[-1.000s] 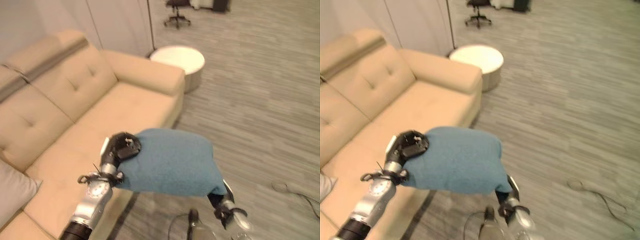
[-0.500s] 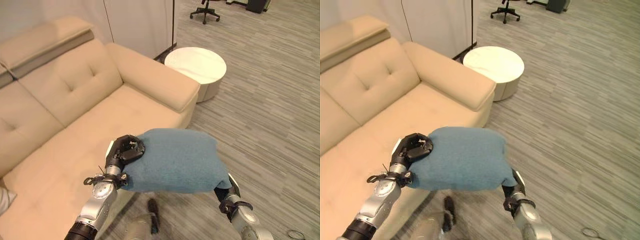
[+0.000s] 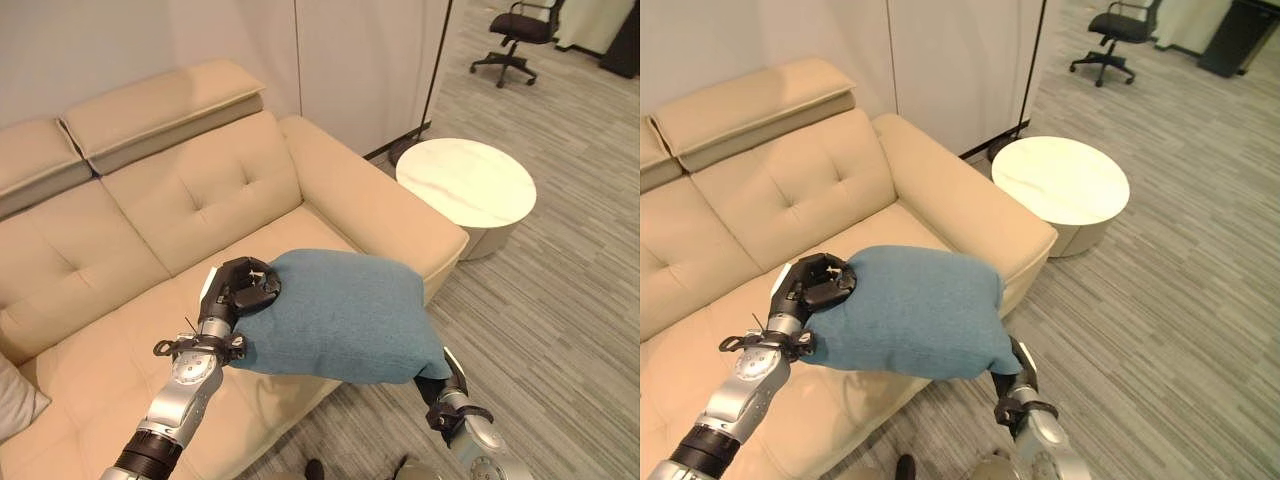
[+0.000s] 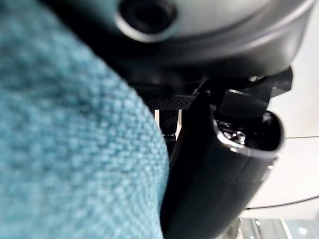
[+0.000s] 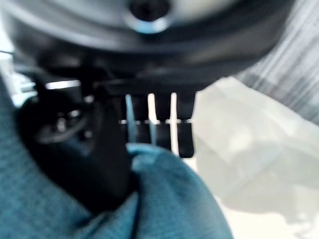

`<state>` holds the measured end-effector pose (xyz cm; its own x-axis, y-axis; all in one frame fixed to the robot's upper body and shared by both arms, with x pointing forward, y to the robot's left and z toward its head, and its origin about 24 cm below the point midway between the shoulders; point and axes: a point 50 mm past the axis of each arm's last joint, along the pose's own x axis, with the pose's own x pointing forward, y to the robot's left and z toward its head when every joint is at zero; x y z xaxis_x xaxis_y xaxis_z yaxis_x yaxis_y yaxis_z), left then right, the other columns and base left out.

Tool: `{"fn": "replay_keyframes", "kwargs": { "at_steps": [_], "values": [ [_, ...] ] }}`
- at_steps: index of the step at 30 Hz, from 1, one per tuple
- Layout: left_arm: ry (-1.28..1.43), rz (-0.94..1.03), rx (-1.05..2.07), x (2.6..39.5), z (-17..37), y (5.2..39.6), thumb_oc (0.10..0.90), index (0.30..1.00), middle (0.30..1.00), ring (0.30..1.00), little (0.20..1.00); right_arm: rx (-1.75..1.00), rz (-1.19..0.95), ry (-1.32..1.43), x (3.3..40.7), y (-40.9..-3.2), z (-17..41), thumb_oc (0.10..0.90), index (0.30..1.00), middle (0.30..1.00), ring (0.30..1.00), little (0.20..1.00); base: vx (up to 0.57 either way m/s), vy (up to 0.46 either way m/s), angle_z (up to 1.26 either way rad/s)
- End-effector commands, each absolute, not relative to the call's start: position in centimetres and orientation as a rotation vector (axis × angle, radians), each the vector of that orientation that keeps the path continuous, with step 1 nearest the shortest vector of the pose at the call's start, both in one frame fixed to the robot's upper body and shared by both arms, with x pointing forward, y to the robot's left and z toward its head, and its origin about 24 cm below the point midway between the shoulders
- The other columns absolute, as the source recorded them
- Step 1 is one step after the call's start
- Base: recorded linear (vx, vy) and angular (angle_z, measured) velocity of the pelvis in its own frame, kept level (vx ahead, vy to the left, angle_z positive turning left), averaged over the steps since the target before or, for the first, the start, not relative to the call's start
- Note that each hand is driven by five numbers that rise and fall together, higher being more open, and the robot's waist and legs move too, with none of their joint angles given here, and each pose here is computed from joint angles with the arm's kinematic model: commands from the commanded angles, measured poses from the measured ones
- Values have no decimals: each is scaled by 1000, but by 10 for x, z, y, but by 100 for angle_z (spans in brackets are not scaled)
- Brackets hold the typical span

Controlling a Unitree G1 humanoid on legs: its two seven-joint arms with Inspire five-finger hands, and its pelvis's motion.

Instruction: Pick up all the scattered cushions and arrange them neatly on the sofa.

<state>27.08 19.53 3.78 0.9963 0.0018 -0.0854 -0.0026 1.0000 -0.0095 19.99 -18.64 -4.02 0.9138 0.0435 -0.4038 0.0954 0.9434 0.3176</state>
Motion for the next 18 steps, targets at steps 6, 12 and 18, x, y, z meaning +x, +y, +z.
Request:
{"fn": "replay_keyframes", "kwargs": {
  "at_steps": [6,12,18],
  "values": [
    [-294,-323,-147,286,109,121,400,300,300,300,300,401,204,88,236,-149,18,400,300,300,300,300,323,-211,92],
    [-264,-335,-186,284,107,121,400,300,300,300,300,371,154,47,246,-162,28,400,300,300,300,300,143,-218,63],
    [-277,-287,-189,288,112,127,400,300,300,300,300,386,160,7,253,-158,38,400,300,300,300,300,248,75,54]
  ]
}}
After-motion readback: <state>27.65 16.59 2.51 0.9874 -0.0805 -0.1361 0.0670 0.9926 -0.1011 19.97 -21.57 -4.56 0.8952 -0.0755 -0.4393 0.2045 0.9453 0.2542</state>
